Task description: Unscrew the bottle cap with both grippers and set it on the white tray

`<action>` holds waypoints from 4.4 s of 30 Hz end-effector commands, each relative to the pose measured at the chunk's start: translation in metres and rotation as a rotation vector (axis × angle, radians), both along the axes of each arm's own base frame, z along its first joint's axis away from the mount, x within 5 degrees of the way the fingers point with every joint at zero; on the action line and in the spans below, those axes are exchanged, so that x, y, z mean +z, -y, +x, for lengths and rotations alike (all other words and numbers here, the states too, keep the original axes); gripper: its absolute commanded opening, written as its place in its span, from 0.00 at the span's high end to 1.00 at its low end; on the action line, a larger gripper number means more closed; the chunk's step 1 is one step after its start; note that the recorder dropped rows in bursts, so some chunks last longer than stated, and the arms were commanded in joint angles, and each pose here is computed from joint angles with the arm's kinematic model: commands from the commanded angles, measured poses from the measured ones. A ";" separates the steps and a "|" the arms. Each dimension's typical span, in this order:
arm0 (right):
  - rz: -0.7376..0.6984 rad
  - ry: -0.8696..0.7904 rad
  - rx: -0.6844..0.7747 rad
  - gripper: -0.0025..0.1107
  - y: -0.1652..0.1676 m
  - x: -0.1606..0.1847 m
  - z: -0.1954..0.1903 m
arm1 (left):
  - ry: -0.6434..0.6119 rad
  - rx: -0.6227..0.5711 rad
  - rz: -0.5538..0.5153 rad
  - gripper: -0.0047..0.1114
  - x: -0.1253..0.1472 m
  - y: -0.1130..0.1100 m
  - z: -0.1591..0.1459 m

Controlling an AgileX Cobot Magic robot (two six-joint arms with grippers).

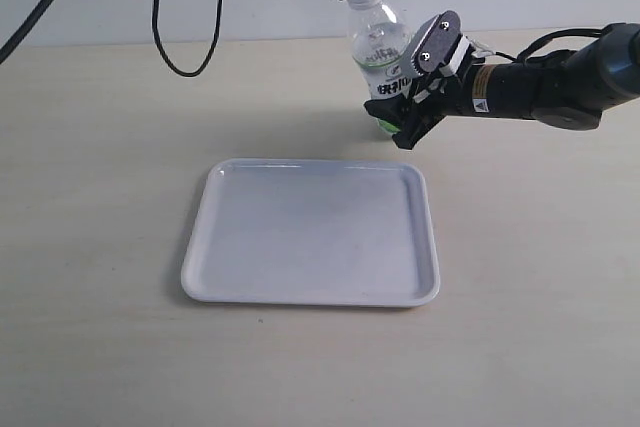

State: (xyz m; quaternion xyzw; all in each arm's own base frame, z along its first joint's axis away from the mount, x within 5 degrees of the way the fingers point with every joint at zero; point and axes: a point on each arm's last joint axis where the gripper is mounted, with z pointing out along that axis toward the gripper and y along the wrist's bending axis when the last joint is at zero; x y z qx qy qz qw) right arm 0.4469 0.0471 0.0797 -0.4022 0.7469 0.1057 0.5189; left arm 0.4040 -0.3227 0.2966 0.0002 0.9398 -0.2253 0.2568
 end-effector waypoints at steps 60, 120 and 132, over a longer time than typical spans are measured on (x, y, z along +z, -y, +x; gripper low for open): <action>0.012 -0.025 -0.002 0.98 -0.001 -0.004 -0.002 | 0.353 -0.683 0.304 0.35 0.001 -0.010 0.009; 0.015 -0.020 0.007 0.98 -0.002 -0.004 -0.002 | -0.064 0.004 -0.080 0.96 -0.001 0.000 0.001; 0.024 -0.015 0.014 0.98 -0.002 -0.003 -0.003 | -0.071 0.012 -0.085 0.92 -0.001 0.000 0.000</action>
